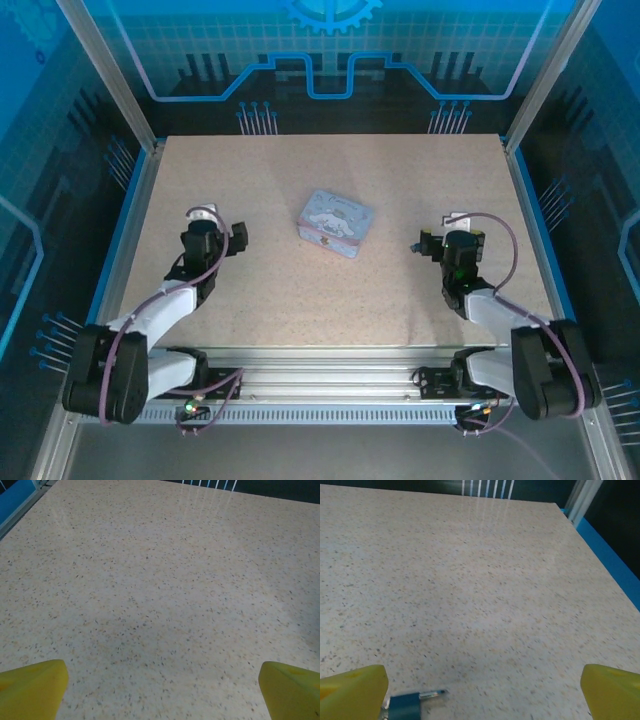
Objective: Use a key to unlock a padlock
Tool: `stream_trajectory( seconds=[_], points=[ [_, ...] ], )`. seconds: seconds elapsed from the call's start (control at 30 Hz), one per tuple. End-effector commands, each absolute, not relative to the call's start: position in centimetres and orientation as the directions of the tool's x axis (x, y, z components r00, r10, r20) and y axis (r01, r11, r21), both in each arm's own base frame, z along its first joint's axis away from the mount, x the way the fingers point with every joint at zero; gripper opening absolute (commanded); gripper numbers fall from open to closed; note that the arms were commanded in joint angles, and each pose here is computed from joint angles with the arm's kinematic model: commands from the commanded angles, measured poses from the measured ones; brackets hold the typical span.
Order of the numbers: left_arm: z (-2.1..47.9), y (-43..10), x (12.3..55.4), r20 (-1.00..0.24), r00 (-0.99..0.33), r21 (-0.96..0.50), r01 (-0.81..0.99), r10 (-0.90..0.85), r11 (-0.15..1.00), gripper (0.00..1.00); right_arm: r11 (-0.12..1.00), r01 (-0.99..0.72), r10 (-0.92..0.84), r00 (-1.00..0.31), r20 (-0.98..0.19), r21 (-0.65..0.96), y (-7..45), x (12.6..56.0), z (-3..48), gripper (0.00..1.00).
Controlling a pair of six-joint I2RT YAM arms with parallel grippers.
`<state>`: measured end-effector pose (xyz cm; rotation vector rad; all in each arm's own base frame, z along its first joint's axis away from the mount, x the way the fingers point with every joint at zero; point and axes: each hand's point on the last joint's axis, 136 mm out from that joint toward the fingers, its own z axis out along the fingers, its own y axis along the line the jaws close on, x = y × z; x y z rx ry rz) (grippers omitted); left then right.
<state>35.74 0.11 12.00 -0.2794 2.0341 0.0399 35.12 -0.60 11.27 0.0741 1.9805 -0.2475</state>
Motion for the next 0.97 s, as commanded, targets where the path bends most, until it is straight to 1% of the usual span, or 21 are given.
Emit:
stream_trajectory(
  seconds=[0.0, 0.07, 0.13, 0.17, 0.2, 0.27, 0.3, 0.33, 0.4, 0.5, 0.93],
  points=[
    [12.9, 0.7, 37.4, -0.935, -0.327, -0.069, -0.206, -0.136, 0.976, 0.99, 0.987, 0.11, -0.085, -0.283, -0.955, -0.121, 0.4, 36.9, 13.2, 1.0],
    [12.1, 0.8, 37.9, -0.941, -0.324, -0.035, -0.199, -0.099, 0.979, 0.99, 0.989, 0.081, -0.097, -0.277, -0.956, -0.124, 0.9, 37.2, 12.7, 1.0],
    [12.4, 0.5, 38.5, -0.952, -0.302, -0.007, -0.165, -0.057, 0.986, 0.99, 0.991, 0.069, -0.095, -0.277, -0.956, -0.118, 1.2, 37.6, 12.1, 1.0],
    [12.6, 0.4, 38.6, -0.964, -0.264, -0.001, -0.152, -0.042, 0.988, 0.99, 0.992, 0.062, -0.091, -0.278, -0.956, -0.112, 1.2, 37.7, 11.7, 1.0],
    [11.8, 0.7, 38.5, -0.963, -0.263, -0.019, -0.155, -0.06, 0.988, 0.99, 0.993, 0.036, -0.098, -0.285, -0.954, -0.113, 1.7, 38.0, 11.0, 1.0],
    [10.7, 0.7, 38.3, -0.976, -0.207, -0.035, -0.132, -0.063, 0.991, 0.99, 0.99, -0.005, -0.134, -0.29, -0.948, -0.138, 2.4, 38.7, 10.3, 1.0],
    [10.5, 0.5, 38.3, -0.978, -0.203, -0.025, -0.121, -0.049, 0.992, 0.99, 0.99, -0.037, -0.137, -0.345, -0.928, -0.133, 2.9, 39.0, 9.6, 1.0],
    [10.0, 0.4, 38.5, -0.965, -0.255, -0.03, -0.122, -0.06, 0.992, 0.99, 0.993, -0.052, -0.116, -0.361, -0.926, -0.104, 2.7, 39.5, 9.7, 1.0],
    [9.9, 1.1, 39.5, -0.957, -0.283, -0.016, -0.168, -0.064, 0.986, 0.99, 0.997, -0.046, -0.076, -0.377, -0.923, -0.063, 2.0, 39.6, 9.5, 1.0],
    [9.9, 1.4, 39.4, -0.957, -0.281, -0.021, -0.18, -0.071, 0.983, 0.99, 0.996, -0.042, -0.092, -0.375, -0.923, -0.082, 2.1, 39.7, 9.6, 1.0],
    [10.0, 1.2, 39.3, -0.958, -0.279, -0.011, -0.177, -0.061, 0.984, 0.99, 0.996, -0.047, -0.088, -0.379, -0.921, -0.076, 2.1, 39.7, 9.5, 1.0]
  ],
)
